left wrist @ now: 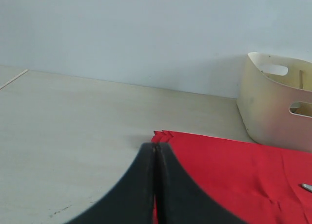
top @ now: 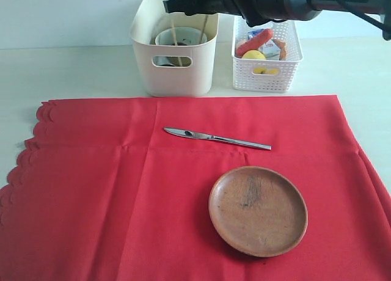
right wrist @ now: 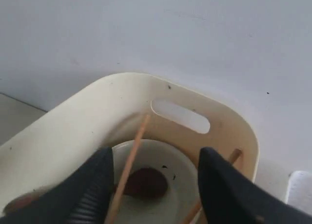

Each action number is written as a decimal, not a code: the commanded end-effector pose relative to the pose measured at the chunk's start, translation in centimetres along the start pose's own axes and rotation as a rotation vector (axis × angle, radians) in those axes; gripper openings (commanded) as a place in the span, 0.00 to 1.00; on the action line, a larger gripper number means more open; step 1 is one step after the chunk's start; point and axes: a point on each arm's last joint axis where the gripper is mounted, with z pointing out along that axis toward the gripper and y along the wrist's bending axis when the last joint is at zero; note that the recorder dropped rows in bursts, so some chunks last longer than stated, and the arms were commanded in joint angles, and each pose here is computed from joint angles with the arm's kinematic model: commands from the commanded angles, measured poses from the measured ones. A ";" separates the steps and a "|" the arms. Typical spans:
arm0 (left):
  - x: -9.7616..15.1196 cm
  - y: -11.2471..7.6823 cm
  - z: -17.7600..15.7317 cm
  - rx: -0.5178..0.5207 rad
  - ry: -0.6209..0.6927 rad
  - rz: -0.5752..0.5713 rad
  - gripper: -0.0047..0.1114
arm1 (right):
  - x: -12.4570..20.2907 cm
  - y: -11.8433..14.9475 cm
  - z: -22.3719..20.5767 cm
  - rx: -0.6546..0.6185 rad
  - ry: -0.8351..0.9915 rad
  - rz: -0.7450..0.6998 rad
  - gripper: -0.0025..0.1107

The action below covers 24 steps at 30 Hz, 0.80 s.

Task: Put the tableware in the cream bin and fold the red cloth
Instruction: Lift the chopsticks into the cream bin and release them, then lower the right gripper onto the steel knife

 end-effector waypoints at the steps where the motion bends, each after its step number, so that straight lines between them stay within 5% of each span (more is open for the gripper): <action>1: 0.1 0.0 0.0 -0.001 -0.003 0.002 0.04 | -1.0 -0.4 -0.4 0.012 -0.025 0.038 0.50; 12: 0.1 0.0 0.0 -0.001 -0.003 0.002 0.04 | -4.4 -1.8 -5.1 0.006 -0.065 0.048 0.50; 21: 0.1 0.0 0.0 -0.001 -0.003 0.002 0.04 | -3.4 -0.8 -9.1 -0.177 0.073 -0.100 0.50; 24: 0.1 0.0 0.0 -0.001 -0.003 0.002 0.04 | -2.1 -2.3 -11.6 -0.210 0.214 -0.095 0.50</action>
